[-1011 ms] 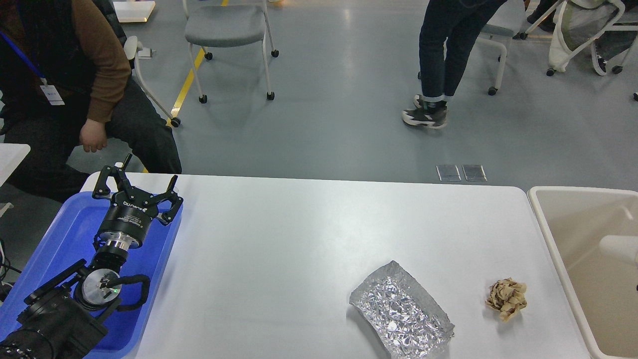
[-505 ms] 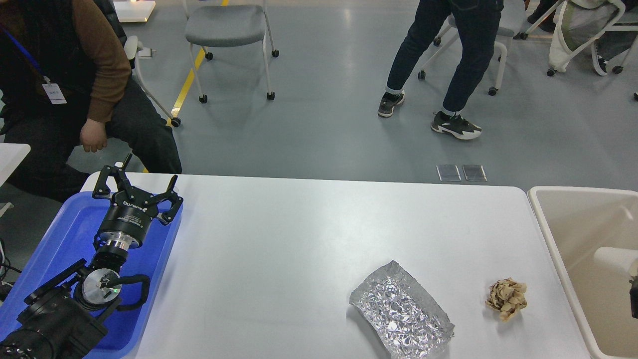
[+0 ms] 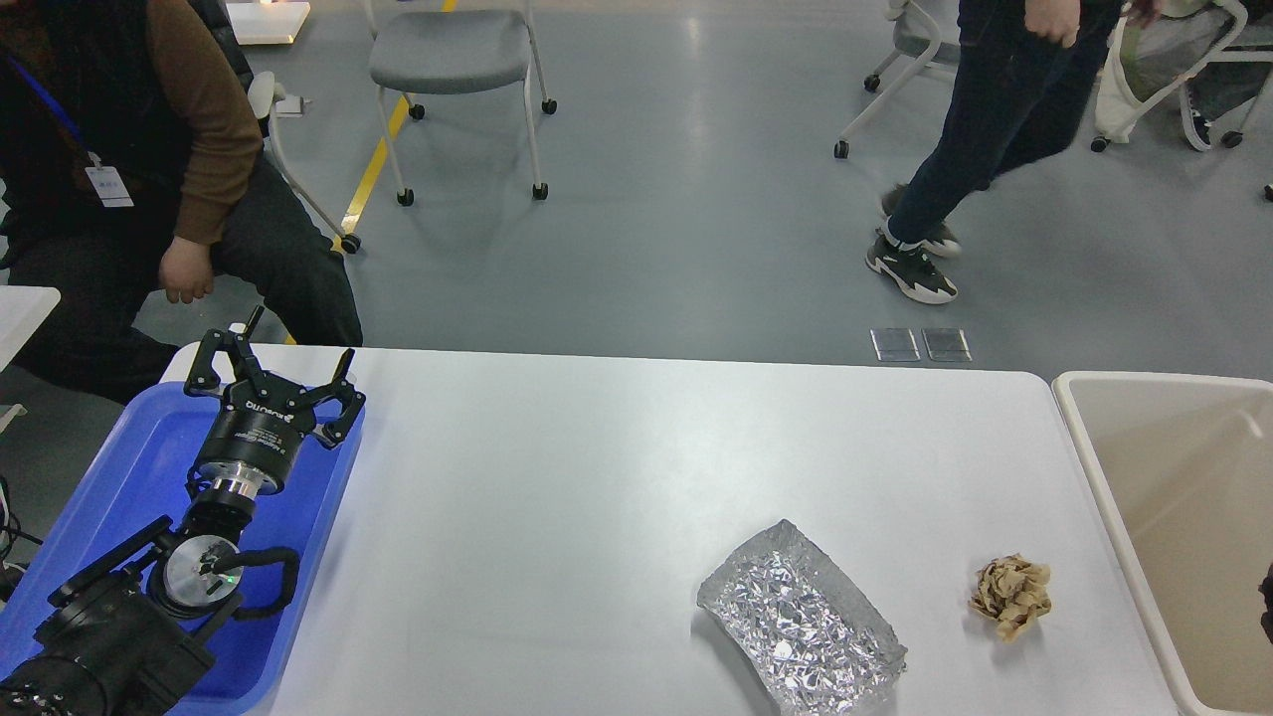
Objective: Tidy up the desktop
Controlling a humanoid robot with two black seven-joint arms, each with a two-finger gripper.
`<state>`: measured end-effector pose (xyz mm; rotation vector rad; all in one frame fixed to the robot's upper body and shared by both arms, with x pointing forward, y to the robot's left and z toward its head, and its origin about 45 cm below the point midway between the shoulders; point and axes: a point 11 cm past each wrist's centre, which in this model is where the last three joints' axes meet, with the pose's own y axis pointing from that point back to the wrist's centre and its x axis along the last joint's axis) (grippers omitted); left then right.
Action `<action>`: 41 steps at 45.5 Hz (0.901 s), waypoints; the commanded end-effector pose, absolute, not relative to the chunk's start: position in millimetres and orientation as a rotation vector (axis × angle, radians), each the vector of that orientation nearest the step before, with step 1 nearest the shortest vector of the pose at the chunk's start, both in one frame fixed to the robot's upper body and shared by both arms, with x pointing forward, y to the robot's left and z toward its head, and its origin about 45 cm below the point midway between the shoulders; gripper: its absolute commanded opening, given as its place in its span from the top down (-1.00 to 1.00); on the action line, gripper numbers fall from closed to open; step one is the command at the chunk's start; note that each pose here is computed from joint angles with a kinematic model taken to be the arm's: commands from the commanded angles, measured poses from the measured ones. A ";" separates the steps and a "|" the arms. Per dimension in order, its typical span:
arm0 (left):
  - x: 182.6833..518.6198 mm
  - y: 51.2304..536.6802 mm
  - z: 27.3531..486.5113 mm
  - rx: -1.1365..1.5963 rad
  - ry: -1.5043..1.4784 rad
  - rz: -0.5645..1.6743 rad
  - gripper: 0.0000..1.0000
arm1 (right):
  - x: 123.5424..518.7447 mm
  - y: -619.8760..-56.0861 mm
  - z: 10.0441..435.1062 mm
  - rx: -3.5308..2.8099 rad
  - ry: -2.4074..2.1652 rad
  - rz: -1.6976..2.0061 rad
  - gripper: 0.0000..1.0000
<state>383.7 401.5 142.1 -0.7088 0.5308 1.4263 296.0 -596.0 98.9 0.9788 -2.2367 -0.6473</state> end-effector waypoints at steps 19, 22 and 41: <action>384.7 400.3 142.2 -0.707 0.532 1.427 -1.00 | 427.0 -549.3 215.8 1.433 -2.549 -0.689 -1.00; 384.5 400.5 141.7 -0.705 0.532 1.428 -1.00 | 440.6 -537.7 230.5 1.587 -2.541 -0.719 -1.00; 384.7 400.2 141.9 -0.705 0.532 1.428 -1.00 | 496.0 -372.4 296.2 2.496 -2.065 -0.862 -1.00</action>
